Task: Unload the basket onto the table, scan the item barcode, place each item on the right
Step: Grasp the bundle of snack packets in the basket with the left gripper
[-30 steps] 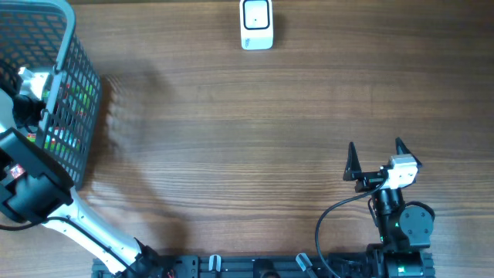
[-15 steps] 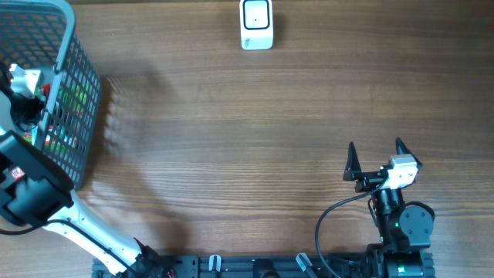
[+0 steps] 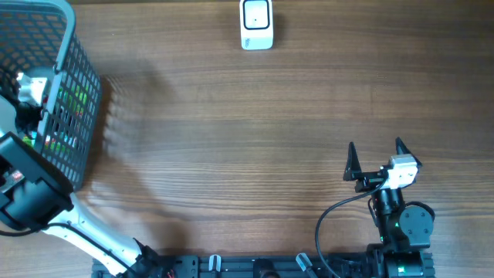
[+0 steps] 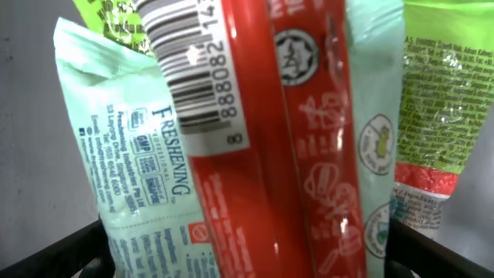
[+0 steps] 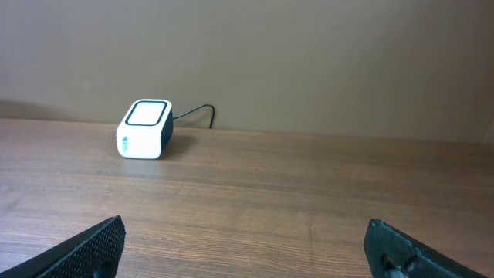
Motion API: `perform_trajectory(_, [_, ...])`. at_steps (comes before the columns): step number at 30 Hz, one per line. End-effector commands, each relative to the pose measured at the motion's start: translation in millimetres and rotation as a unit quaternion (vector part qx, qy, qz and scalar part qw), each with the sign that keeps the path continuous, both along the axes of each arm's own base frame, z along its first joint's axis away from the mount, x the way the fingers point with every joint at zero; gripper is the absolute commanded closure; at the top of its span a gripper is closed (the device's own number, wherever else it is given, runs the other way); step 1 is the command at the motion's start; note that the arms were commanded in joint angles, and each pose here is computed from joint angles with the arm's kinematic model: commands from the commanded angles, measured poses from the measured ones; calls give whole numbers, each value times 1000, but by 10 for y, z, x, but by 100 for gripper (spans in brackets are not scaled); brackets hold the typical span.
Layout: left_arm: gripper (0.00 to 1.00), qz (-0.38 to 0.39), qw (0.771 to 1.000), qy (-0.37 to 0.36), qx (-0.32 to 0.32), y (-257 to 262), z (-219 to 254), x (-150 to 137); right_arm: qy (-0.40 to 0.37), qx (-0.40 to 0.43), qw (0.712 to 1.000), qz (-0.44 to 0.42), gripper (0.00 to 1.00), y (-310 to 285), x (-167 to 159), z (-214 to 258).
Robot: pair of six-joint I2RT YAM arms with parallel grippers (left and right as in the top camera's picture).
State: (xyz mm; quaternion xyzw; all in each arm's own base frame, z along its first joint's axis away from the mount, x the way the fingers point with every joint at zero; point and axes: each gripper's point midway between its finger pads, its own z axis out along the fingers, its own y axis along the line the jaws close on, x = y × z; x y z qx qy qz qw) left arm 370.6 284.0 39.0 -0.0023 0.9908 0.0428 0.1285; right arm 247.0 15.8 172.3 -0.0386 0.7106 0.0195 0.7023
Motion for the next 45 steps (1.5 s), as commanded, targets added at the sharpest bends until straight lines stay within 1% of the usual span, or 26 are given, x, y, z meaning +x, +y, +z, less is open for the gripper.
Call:
perform_trajectory(1, [0, 8, 1000, 6, -12, 2, -174, -154, -3, 4, 1000, -6, 0, -24, 0, 10])
perform_trajectory(5, [0, 8, 999, -16, -39, -65, -302, -166, -3, 4, 1000, -6, 0, -24, 0, 10])
perform_trajectory(12, [0, 11, 999, -19, -49, -127, -460, -230, -3, 4, 1000, -6, 0, -24, 0, 11])
perform_trajectory(14, [0, 21, 998, -37, -55, -121, -373, -158, -3, 4, 1000, -6, 0, -24, 0, 10])
perform_trajectory(17, [0, 52, 995, -70, -38, 27, -85, 2, -3, 4, 1000, -6, 0, -24, 0, 10])
perform_trajectory(20, [0, 49, 993, -103, -14, 140, 272, 135, -3, 4, 1000, -6, 0, -24, 0, 10])
perform_trajectory(22, [0, 48, 992, -118, -1, 185, 447, 183, -3, 4, 1000, -6, 0, -24, 0, 10])
perform_trajectory(25, [0, 47, 992, -120, 2, 210, 498, 171, -3, 4, 1000, -6, 0, -24, 0, 10])
perform_trajectory(27, [0, 38, 993, -116, -8, 193, 442, 141, -3, 4, 1000, -6, 0, -24, 0, 11])
perform_trajectory(30, [0, -16, 993, -111, -41, 37, 349, 100, -3, 4, 1000, -6, 0, -24, 0, 10])
perform_trajectory(37, [0, -6, 995, -72, -64, 35, -49, 23, -3, 4, 1000, -6, 0, -24, 0, 11])
perform_trajectory(45, [0, 7, 995, -44, -91, 40, -410, -69, -3, 4, 1000, -6, 0, -24, 0, 10])
